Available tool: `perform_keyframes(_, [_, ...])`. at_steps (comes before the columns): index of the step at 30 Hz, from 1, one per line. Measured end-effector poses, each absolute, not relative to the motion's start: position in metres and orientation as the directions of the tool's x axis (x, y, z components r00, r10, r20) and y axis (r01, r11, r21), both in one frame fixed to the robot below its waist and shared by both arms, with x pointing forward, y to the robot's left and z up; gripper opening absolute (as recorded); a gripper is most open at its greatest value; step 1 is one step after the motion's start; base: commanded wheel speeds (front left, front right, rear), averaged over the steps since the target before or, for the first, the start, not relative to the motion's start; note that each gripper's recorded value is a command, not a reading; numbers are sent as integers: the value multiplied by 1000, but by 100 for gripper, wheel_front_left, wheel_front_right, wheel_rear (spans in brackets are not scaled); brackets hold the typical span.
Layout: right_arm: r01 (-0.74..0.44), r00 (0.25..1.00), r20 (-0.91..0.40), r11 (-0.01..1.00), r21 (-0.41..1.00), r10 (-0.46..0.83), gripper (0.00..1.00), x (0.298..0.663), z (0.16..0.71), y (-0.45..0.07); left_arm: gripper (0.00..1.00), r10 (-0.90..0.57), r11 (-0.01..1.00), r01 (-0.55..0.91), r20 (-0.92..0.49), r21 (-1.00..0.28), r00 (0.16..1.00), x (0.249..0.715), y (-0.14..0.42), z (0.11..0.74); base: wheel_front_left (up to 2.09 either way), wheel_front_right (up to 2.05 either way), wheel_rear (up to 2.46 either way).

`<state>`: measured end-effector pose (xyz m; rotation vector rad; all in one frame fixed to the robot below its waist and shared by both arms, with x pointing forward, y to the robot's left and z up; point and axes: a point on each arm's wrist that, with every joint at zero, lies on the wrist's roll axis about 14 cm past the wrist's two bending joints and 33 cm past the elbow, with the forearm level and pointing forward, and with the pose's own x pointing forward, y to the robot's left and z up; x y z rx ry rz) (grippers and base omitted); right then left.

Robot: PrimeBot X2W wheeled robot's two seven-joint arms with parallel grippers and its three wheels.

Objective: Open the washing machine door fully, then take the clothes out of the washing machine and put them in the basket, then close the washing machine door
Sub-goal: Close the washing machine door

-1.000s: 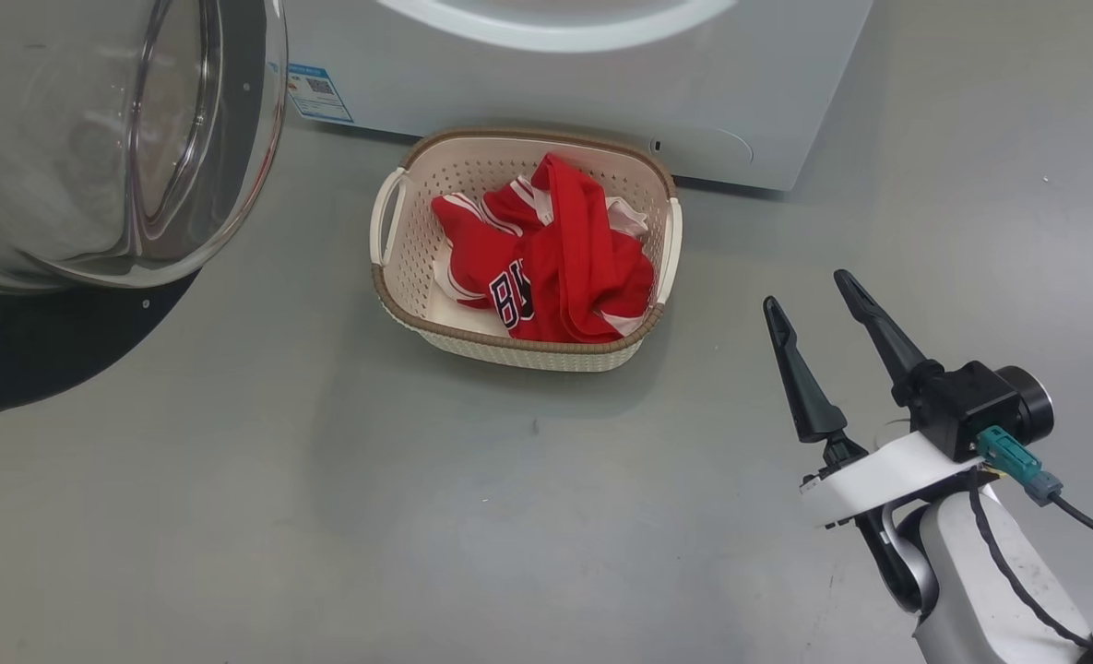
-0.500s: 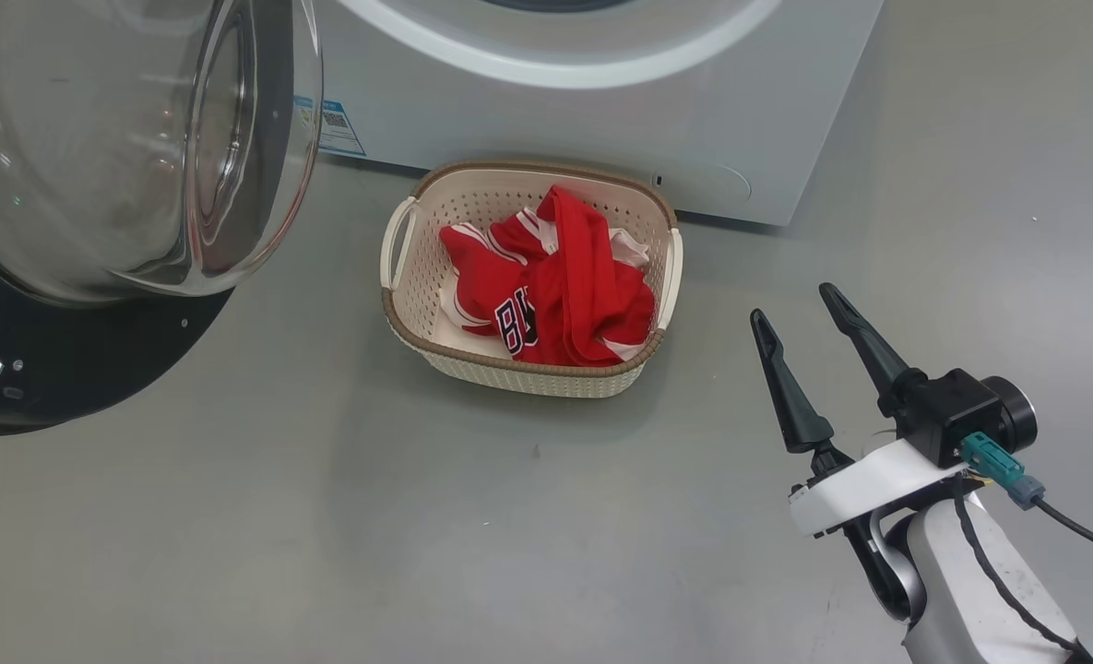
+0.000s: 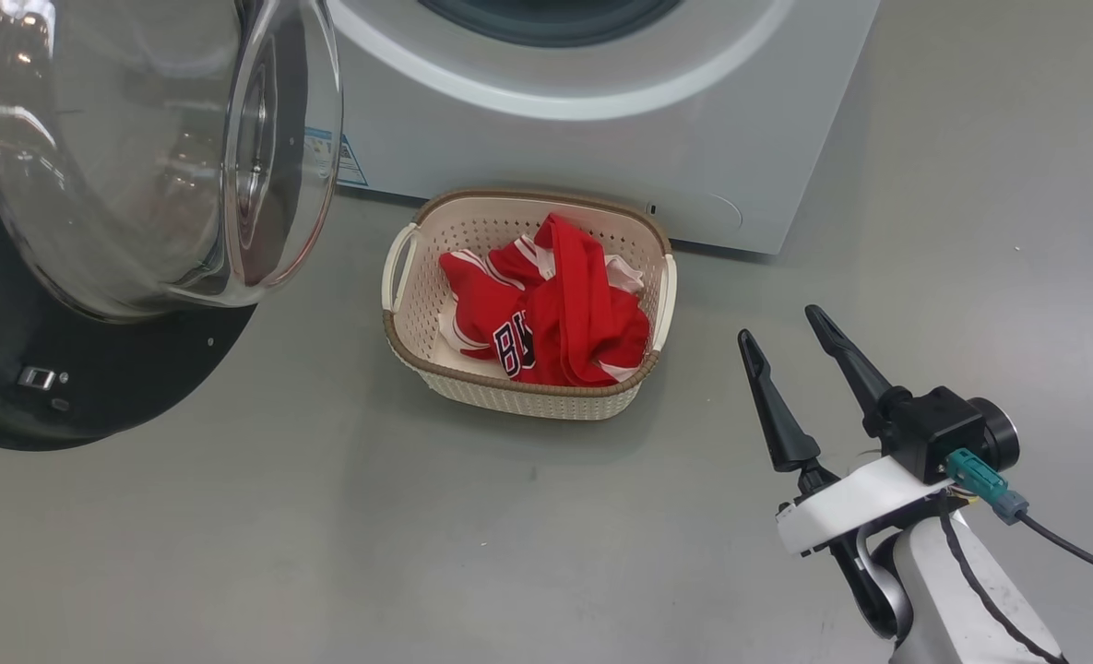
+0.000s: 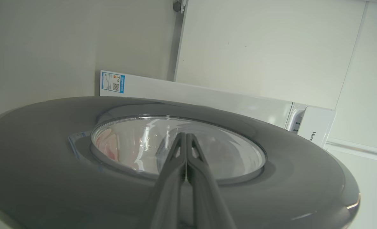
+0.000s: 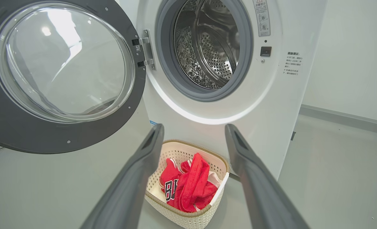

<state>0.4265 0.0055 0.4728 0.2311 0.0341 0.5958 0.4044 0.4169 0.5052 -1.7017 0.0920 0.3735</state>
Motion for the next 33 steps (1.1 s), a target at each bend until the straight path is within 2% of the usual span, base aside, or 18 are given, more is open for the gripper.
perform_keyframes(23, [-554,828,61,797,242,557,100,422,485,12,0,-55,-155,-209,-203,-966,978,413,355,511,0,0,0])
perform_keyframes(33, [-561,821,54,787,256,568,100,417,483,18,0,-149,-194,-159,-131,-968,980,420,315,516,0,0,0])
